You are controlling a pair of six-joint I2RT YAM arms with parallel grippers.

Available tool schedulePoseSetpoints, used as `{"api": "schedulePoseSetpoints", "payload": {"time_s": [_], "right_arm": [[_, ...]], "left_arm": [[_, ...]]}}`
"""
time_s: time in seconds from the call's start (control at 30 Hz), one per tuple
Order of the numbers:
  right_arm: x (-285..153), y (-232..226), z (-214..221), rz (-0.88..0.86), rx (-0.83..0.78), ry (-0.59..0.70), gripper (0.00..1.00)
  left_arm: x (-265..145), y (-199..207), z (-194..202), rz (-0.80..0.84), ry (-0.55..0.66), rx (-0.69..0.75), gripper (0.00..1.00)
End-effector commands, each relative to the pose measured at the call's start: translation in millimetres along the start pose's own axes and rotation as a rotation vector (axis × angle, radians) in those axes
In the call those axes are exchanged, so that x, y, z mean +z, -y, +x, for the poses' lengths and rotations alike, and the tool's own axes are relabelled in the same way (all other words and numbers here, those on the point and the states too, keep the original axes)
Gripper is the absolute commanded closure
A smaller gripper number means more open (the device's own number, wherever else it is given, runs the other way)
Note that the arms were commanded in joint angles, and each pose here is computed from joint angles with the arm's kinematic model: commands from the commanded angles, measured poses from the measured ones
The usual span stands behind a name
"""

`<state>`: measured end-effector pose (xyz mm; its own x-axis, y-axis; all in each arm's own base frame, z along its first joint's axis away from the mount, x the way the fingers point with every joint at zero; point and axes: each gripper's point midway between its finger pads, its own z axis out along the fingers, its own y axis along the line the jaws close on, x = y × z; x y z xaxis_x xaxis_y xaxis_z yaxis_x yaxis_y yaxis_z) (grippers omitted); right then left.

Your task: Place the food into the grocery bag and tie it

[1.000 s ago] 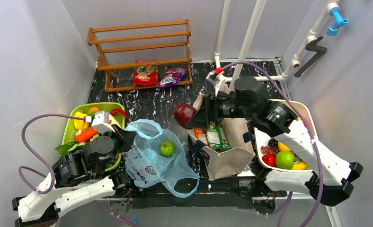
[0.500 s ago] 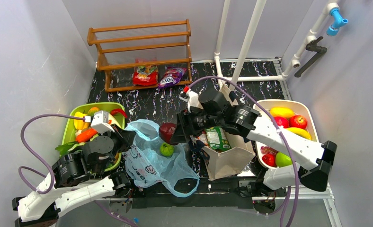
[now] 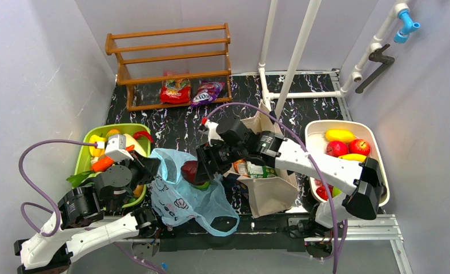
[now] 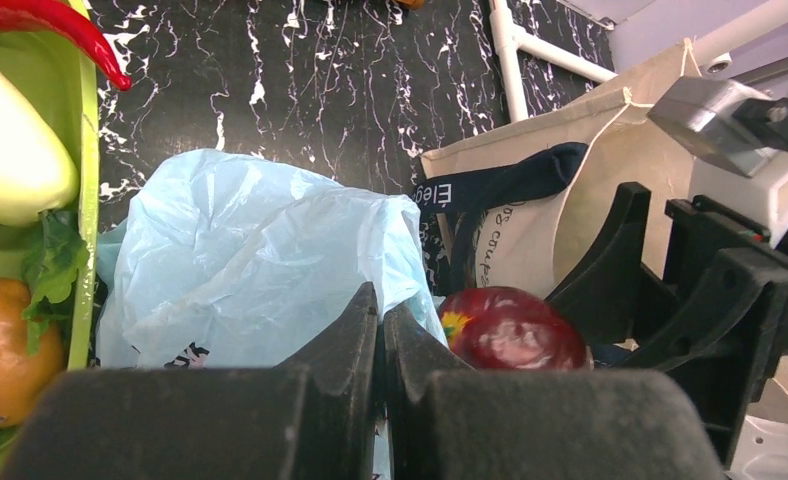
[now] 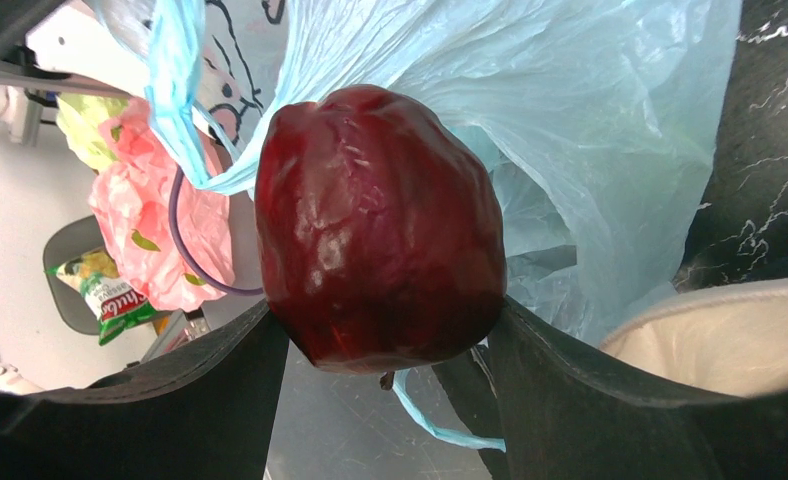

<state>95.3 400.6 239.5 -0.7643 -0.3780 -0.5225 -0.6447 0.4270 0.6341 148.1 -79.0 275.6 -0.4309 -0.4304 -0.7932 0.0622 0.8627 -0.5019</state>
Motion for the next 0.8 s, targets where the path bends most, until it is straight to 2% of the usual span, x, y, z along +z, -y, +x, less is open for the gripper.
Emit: {"api": "schedulePoseSetpoints", "payload": {"time_s": [0.0,0.2,0.37,0.57,0.77], "right_arm": [[3,2,0,0.073,-0.032,-0.024,0.47],[-19,2,12,0.151,-0.075,-0.081,0.47],[-32,-12,18,0.117,-0.071,-0.097,0.46],[-23,-34,17,0.096,-0.105,-0.115,0.46],[-2,-32,6,0.139,-0.106,-0.124,0.46]], "left_arm": [[-6,-5,-12,-0.018,0.032,-0.002,1.0],[-6,-6,-14,-0.025,0.041,0.002,1.0],[-3,-5,-11,-0.025,0.041,0.002,1.0],[-3,-6,-11,-0.026,0.041,-0.005,1.0],[-5,-6,-11,-0.023,0.034,-0.009,1.0]]}}
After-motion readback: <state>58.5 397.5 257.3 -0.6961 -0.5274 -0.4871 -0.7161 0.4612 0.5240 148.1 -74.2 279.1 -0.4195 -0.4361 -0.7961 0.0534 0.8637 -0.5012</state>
